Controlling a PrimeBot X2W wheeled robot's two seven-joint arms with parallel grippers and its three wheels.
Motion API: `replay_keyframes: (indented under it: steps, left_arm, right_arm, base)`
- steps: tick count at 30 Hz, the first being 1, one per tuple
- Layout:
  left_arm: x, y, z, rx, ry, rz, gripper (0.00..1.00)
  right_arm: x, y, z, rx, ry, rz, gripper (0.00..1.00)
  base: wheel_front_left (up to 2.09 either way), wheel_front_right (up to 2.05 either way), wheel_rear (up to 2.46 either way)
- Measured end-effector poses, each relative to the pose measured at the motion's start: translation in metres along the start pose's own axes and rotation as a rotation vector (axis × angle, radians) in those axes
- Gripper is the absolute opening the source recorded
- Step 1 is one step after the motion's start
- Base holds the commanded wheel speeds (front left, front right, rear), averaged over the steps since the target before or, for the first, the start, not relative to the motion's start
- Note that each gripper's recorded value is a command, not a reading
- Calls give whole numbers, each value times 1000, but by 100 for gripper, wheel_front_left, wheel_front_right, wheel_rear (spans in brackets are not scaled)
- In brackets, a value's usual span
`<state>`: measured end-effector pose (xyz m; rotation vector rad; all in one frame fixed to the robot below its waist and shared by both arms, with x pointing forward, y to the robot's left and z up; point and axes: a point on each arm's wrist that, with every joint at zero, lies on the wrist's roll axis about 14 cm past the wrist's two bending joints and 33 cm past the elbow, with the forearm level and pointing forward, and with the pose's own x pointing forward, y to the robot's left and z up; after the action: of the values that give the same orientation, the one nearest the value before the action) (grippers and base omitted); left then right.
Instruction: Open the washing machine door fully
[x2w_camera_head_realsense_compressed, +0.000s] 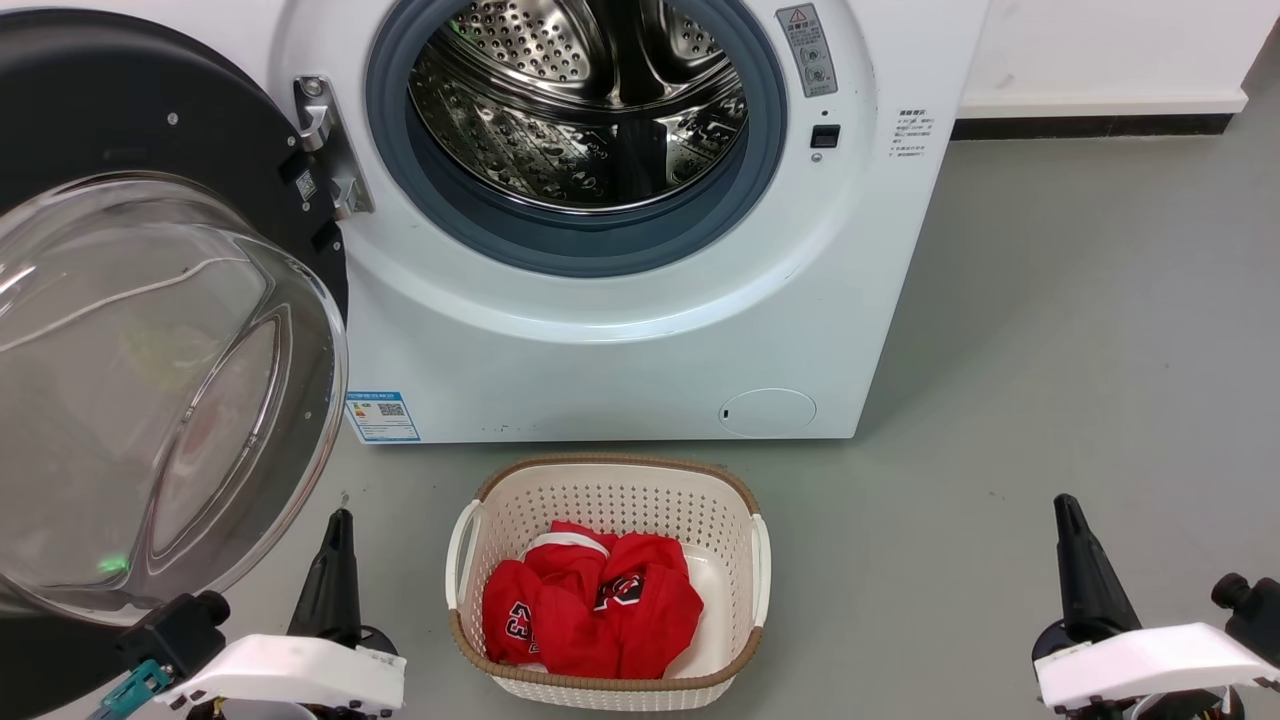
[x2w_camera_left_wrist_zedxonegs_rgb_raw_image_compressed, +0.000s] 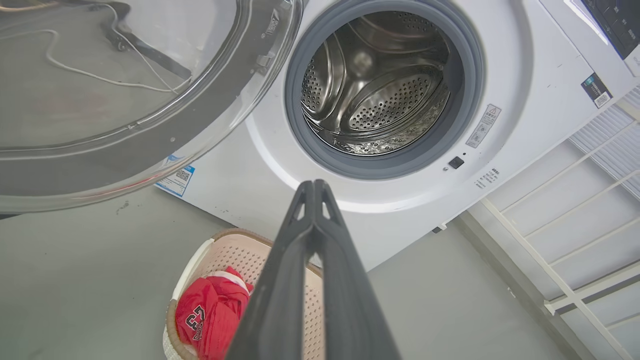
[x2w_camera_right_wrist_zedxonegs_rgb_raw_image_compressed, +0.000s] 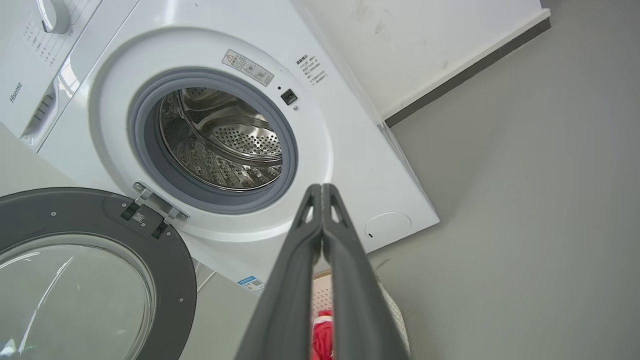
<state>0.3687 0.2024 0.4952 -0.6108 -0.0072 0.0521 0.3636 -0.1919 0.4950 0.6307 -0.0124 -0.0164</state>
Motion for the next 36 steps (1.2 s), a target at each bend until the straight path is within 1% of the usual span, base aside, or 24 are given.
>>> replay_keyframes:
  steps: [18,36]
  left_arm:
    - [4,3,-1,-251,19,23,0]
    - [8,2,-1,-462,31,27,0]
  right_arm:
    - [8,-3,3,245,7,-22,0]
    - [12,-5,4,452,17,-35,0]
  base:
    - [0,0,0]
    - [0,0,0]
